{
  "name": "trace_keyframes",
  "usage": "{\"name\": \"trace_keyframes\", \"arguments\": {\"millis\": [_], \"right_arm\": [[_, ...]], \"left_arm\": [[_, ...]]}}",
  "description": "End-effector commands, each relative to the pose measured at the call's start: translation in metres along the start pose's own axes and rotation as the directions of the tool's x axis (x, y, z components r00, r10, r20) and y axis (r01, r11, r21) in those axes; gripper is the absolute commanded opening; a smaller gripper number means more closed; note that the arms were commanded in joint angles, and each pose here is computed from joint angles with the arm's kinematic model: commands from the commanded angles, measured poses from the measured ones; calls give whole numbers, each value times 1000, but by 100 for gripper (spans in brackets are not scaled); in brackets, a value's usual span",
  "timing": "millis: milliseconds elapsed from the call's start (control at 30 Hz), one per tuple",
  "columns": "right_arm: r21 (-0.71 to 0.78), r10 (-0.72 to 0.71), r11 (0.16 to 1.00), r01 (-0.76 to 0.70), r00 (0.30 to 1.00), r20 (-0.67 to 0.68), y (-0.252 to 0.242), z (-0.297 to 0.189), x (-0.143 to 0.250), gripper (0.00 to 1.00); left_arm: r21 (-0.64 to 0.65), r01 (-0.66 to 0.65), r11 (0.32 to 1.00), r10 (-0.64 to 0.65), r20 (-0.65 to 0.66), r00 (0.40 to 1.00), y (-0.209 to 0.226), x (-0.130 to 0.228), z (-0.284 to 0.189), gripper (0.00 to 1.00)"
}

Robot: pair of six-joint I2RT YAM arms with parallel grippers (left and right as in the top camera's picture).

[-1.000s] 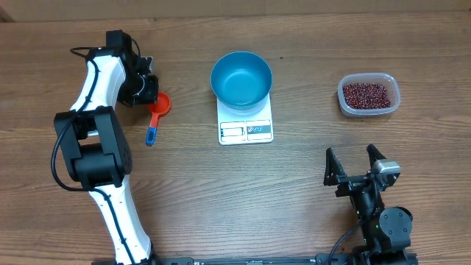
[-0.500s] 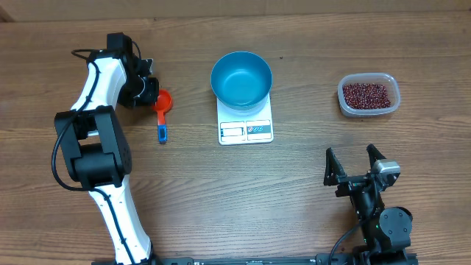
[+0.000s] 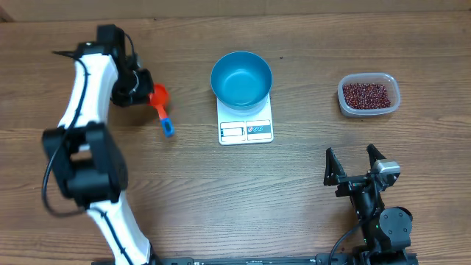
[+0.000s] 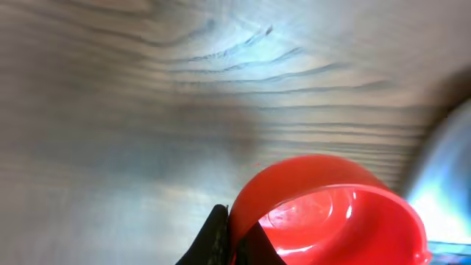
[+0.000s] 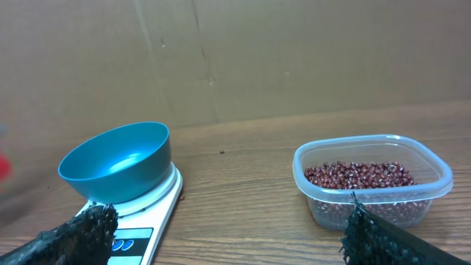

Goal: Scoop item into bowl and weigh 150g on scale
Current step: 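Lower the left gripper and grasp the red measuring cup rim, then lift the cup toward the scale and bring the right gripper to its handle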

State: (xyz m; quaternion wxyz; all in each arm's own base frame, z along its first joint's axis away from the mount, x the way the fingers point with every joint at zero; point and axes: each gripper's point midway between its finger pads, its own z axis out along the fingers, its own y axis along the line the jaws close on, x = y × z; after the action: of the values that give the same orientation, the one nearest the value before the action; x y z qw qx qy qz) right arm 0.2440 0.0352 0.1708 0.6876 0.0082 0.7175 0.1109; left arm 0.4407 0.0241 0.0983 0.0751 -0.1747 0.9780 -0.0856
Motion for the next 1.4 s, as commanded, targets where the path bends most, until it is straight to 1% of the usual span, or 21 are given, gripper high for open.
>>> {"name": "trace_keyframes", "arguments": {"millis": [0,100,167,267,300,433,567,633,767,933,1000,1067,1100,1167,1367], "right_arm": [[-7,3,1000,-3,1000,-4,1,1,3,100],[-7,3,1000,-3,1000,-4,1,1,3,100],[-7,3,1000,-3,1000,-4,1,1,3,100],[-7,3,1000,-3,1000,-4,1,1,3,100],[-7,3,1000,-3,1000,-4,1,1,3,100],[-7,3,1000,-3,1000,-4,1,1,3,100],[-7,3,1000,-3,1000,-4,1,1,3,100],[-7,3,1000,-3,1000,-4,1,1,3,100],[-7,3,1000,-3,1000,-4,1,1,3,100],[-7,3,1000,-3,1000,-4,1,1,3,100],[-7,3,1000,-3,1000,-4,1,1,3,100],[-7,3,1000,-3,1000,-4,1,1,3,100],[-7,3,1000,-3,1000,-4,1,1,3,100],[-7,3,1000,-3,1000,-4,1,1,3,100],[-27,18,999,-17,1000,5,5,1,1,100]], "left_arm": [[85,221,972,-230,122,965,-19,-4,-70,4],[103,319,942,-330,121,936,-21,14,-99,4],[102,357,929,-367,109,924,-21,27,-113,4],[64,457,887,-461,83,883,-15,51,-128,5],[49,472,880,-475,76,877,-14,59,-132,5],[16,445,896,-445,31,895,-23,87,-140,4],[-11,383,924,-383,-28,923,-51,120,-137,5],[-43,374,927,-374,-11,927,-59,131,-135,5],[-93,399,912,-397,42,917,-74,150,-130,5],[-99,495,863,-491,65,869,-88,173,-114,5],[-128,548,827,-540,94,837,-86,181,-104,5],[-166,622,765,-611,119,783,-80,191,-92,5],[-174,640,749,-628,122,768,-80,195,-86,5],[-164,628,761,-618,114,778,-84,197,-71,5],[-92,532,842,-531,33,846,-101,196,-41,4]]}}
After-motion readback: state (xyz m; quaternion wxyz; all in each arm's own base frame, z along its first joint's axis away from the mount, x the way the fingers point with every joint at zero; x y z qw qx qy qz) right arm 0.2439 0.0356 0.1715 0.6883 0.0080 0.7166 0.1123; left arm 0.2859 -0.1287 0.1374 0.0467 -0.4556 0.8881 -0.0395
